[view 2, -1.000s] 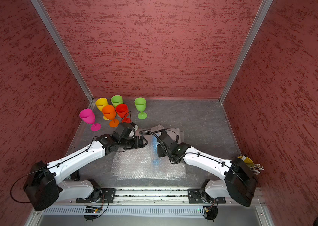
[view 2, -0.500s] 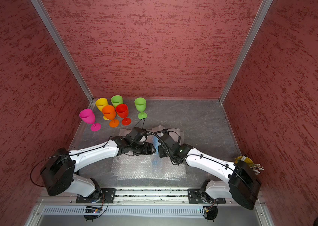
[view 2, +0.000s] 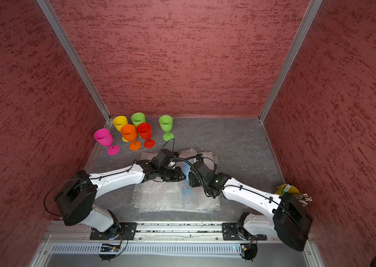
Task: Unpack wine glasses from bubble wrap
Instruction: Unwrap the bubble wrap.
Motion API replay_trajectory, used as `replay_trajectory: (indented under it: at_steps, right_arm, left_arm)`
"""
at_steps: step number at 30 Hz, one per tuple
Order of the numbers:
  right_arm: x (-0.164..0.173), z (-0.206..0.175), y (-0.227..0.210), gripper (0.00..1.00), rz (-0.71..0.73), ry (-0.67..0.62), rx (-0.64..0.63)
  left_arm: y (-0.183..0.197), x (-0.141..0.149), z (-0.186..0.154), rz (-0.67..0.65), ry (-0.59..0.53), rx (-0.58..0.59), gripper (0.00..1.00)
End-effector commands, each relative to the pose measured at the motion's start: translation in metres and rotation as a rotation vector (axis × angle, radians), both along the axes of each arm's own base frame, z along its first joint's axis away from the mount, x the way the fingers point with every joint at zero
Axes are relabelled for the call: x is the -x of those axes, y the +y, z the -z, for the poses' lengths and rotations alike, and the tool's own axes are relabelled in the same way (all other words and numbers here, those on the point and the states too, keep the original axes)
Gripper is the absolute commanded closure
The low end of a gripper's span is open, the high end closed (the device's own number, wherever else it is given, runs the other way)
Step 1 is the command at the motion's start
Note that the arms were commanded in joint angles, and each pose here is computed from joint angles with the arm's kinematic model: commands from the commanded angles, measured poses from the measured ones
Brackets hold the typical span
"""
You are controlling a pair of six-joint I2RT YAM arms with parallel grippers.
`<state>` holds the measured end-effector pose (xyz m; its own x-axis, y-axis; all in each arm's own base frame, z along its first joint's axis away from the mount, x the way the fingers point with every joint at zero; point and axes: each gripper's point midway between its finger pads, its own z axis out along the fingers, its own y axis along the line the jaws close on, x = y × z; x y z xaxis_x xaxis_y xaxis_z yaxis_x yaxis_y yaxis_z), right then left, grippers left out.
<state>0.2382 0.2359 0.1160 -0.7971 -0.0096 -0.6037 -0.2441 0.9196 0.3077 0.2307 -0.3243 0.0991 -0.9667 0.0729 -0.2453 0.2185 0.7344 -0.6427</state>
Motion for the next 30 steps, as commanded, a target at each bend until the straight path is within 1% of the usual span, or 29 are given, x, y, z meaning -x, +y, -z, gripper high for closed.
replay_trajectory:
  at_steps: [1,4,7,9,10,15,21,24,27,30]
  right_arm:
    - [-0.008,-0.028,-0.003,0.33,0.029,-0.078,-0.044]
    - [-0.005,-0.031,0.004,0.27,-0.021,-0.066,-0.049]
    - [-0.002,-0.021,0.008,0.25,-0.056,-0.031,-0.019]
    - [-0.001,-0.013,0.006,0.25,-0.062,-0.018,0.008]
    - [-0.002,-0.01,0.004,0.27,-0.056,-0.018,0.025]
    - [-0.004,0.001,-0.007,0.38,-0.031,-0.024,0.086]
    - [-0.015,0.002,-0.022,0.65,0.034,-0.066,0.176]
    - [-0.022,-0.001,-0.027,0.76,0.064,-0.1,0.202]
    - [-0.029,-0.002,-0.03,0.86,0.09,-0.12,0.232]
    - [-0.034,-0.008,-0.032,0.94,0.12,-0.148,0.222]
  left_arm:
    - [-0.011,-0.004,-0.011,0.017,-0.011,0.045,0.83]
    - [-0.012,-0.003,-0.016,0.015,-0.017,0.059,0.88]
    - [-0.013,-0.005,-0.019,0.013,-0.022,0.064,0.96]
    - [-0.014,-0.005,-0.021,0.015,-0.022,0.067,1.0]
    - [-0.015,-0.005,-0.021,0.015,-0.02,0.068,1.0]
    - [-0.016,-0.005,-0.021,0.016,-0.019,0.066,1.0]
    - [-0.015,-0.007,-0.025,0.022,-0.031,0.051,1.0]
    - [-0.015,-0.007,-0.027,0.032,-0.035,0.045,1.0]
    - [-0.015,-0.006,-0.028,0.047,-0.034,0.033,1.0]
    - [-0.017,-0.004,-0.029,0.072,-0.026,0.029,1.0]
